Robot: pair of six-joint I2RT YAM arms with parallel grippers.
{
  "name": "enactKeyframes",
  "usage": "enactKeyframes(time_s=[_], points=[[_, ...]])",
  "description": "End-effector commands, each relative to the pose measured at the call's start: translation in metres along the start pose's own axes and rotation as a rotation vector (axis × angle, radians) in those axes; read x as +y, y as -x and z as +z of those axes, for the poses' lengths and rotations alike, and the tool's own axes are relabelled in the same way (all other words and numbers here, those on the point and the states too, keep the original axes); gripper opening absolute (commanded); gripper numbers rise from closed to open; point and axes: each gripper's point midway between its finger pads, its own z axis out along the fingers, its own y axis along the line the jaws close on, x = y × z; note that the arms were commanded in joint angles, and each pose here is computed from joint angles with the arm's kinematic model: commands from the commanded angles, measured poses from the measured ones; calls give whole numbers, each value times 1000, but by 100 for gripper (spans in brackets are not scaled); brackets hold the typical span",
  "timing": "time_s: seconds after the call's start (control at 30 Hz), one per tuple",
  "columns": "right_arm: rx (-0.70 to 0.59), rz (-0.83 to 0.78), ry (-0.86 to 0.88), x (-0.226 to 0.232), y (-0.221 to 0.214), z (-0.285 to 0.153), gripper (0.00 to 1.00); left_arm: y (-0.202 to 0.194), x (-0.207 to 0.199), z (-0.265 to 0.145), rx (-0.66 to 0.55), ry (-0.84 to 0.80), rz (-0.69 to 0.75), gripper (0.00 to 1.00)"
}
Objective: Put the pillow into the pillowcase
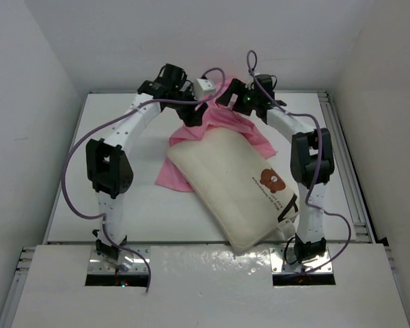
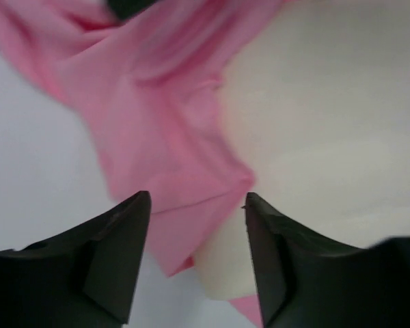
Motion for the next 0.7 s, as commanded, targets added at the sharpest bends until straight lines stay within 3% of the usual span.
enactKeyframes(time_s=[0.0,0.1,0.17,0.23,0.37,0.5,0.67], points=[[-109,-131,-25,13,51,-44,97,-42,73,-13,47,263,-129,53],[-119,-217,-67,15,56,-61,89,-83,83,-7,142,298,-152,40],[-123,-246,-87,14,55,-73,59,-96,77,-4,160,283,-151,40],[-119,-258,-109,10,50,-80,45,-111,63,2,190,247,-123,43],[-85,-346,-122,17,35,-97,68,-128,59,2,194,234,-130,54],[-26,-459,-120,27,6,-123,81,-138,55,1,174,206,-176,58],[76,-648,-115,36,-38,-143,86,-136,47,0,162,180,-163,64]])
